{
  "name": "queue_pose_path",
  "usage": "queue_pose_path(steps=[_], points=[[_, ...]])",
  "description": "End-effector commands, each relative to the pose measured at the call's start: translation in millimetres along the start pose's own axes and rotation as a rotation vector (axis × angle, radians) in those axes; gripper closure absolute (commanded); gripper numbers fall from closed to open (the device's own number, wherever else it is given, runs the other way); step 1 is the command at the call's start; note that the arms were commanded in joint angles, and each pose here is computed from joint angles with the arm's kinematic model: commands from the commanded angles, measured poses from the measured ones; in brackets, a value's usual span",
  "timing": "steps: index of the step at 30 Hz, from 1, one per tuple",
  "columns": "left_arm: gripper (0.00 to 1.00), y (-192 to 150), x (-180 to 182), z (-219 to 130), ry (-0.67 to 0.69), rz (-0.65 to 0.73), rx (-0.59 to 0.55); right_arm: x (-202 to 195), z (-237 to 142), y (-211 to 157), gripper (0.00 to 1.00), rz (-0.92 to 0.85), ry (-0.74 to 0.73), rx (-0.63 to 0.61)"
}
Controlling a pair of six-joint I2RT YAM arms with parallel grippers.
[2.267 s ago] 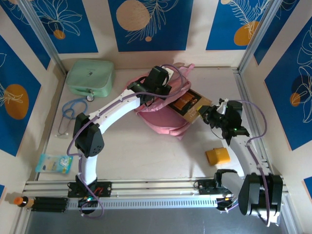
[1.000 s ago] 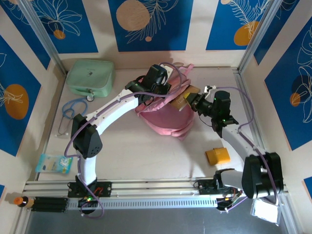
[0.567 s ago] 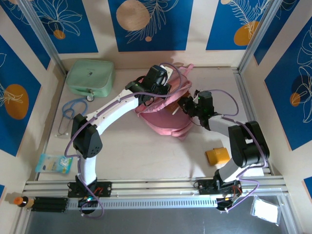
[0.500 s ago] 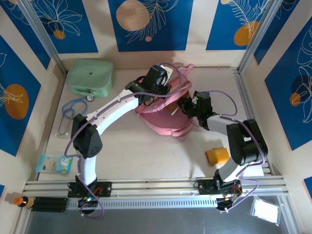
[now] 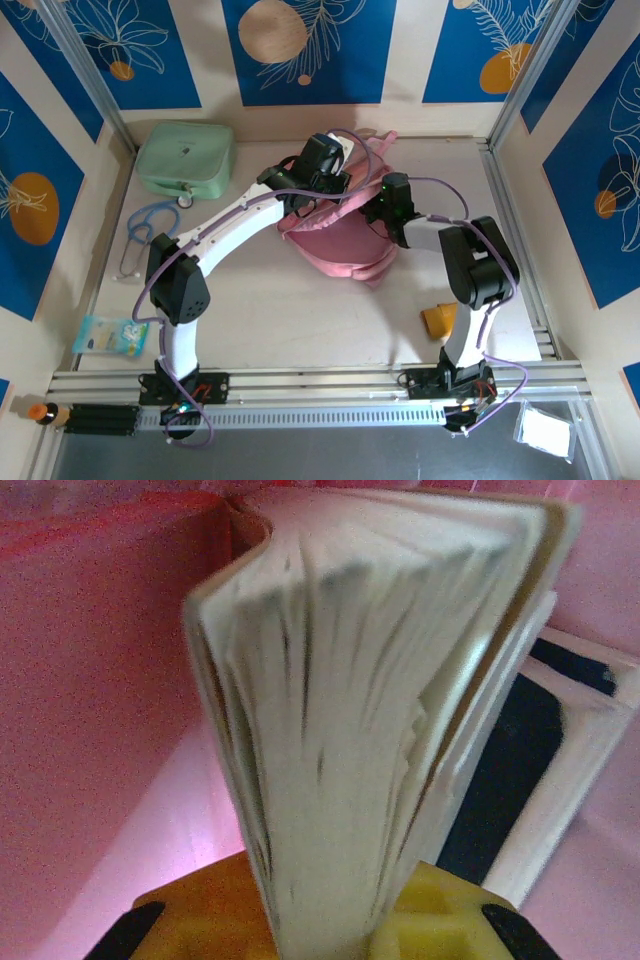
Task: Pack the student bag
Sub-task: Place the book in the student bag, then close the student bag at the top-center of the table.
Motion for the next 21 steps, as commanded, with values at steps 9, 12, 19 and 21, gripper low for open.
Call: queue_pose_path(steps=[9, 12, 19, 21], points=[[1.0, 30.6, -1.3, -28.8, -0.052, -0.069, -0.129, -8.3, -19.5, -5.5, 0.25, 0.105, -0.035, 0.106], [1.0, 27.7, -0.3, -24.1, -0.058, -0.081, -0.123, -20.5, -47.6, -8.8, 0.19, 0.119, -0.08, 0.121], [1.0, 13.7, 2.3, -9.2, -0.069, -0.115, -0.091, -56.4, -125.7, -25.2, 0.2, -0.008, -0.305, 0.08], [1.0, 5.9, 0.3, -2.0, -0.091, -0.131, -0.071, -67.9, -149.0, -24.8, 0.21, -0.02, -0.403, 0.04]])
Point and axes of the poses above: each hand's point on the last joint's axis, 136 mm out from that joint toward the fingers, its own z axis out along the fingers, its own x axis along the line the jaws close on, y = z × x, the point moved 7 cm from there along -z, back along the fingers, and after that the axes turned 7 degrees about -z, right-handed, at the moved point
